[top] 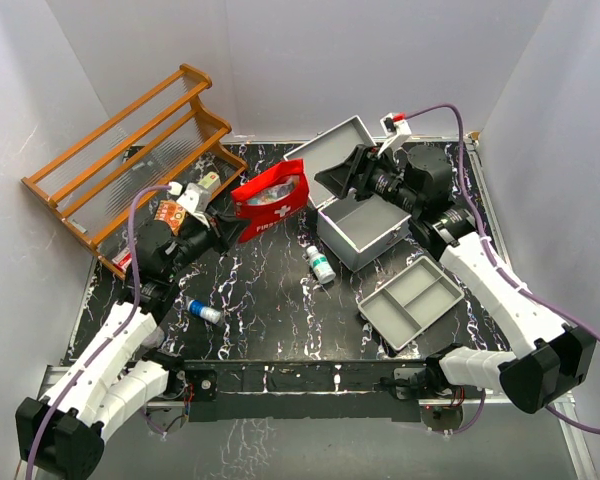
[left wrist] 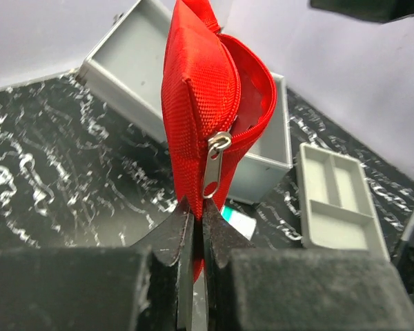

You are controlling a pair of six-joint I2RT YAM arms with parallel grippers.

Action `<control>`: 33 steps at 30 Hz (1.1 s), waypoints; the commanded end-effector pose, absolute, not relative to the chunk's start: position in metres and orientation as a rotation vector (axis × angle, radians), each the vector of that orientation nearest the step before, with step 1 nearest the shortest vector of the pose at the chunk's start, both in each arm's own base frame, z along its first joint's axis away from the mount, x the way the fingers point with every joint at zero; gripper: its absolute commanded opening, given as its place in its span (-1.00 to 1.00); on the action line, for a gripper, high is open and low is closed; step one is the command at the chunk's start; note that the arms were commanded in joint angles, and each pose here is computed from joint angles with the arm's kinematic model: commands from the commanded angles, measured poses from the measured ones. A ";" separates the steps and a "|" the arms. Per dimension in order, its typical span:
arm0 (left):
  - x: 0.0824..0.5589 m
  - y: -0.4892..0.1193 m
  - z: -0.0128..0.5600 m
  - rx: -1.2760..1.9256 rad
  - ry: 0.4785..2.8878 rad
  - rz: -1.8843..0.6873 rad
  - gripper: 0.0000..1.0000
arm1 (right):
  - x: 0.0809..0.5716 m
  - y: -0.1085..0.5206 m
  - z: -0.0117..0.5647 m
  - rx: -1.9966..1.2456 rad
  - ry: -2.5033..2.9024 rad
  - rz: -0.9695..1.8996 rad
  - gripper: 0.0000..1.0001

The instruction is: Organize the medicine kit

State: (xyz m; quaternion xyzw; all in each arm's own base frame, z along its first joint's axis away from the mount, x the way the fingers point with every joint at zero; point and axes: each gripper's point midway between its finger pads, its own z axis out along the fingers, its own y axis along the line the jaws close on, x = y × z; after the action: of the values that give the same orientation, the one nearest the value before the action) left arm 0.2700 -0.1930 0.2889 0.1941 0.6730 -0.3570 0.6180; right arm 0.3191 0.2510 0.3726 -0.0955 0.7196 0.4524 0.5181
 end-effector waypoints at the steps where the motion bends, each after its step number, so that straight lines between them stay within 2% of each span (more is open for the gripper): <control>1: 0.281 -0.179 0.266 0.430 1.603 -0.695 -1.00 | 0.328 0.257 0.357 -0.261 1.721 0.929 0.18; 10: 0.287 -0.170 0.238 0.484 1.658 -0.587 -1.00 | 0.280 0.378 0.330 -0.457 1.737 1.017 -0.10; 15: 0.287 -0.171 0.236 0.505 1.663 -0.578 -1.00 | 0.268 0.419 0.325 -0.405 1.728 1.082 -0.45; 18: 0.286 -0.171 0.238 0.509 1.655 -0.576 -1.00 | 0.276 0.420 0.325 -0.308 1.722 1.059 -0.59; 21: 0.285 -0.172 0.239 0.517 1.650 -0.580 -1.00 | 0.279 0.420 0.328 -0.258 1.698 1.065 -0.59; 26: 0.284 -0.174 0.243 0.530 1.636 -0.592 -1.00 | 0.283 0.423 0.335 -0.235 1.674 1.073 -0.46; 33: 0.282 -0.176 0.246 0.543 1.619 -0.605 -1.00 | 0.291 0.430 0.336 -0.196 1.671 1.077 -0.38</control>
State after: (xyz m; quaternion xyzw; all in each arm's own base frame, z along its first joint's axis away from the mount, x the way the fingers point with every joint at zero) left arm 0.2834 -0.1707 0.2203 0.2198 0.7351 -0.2534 0.5891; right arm 0.2805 0.4231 0.2899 -0.1162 0.7442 0.4219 0.5046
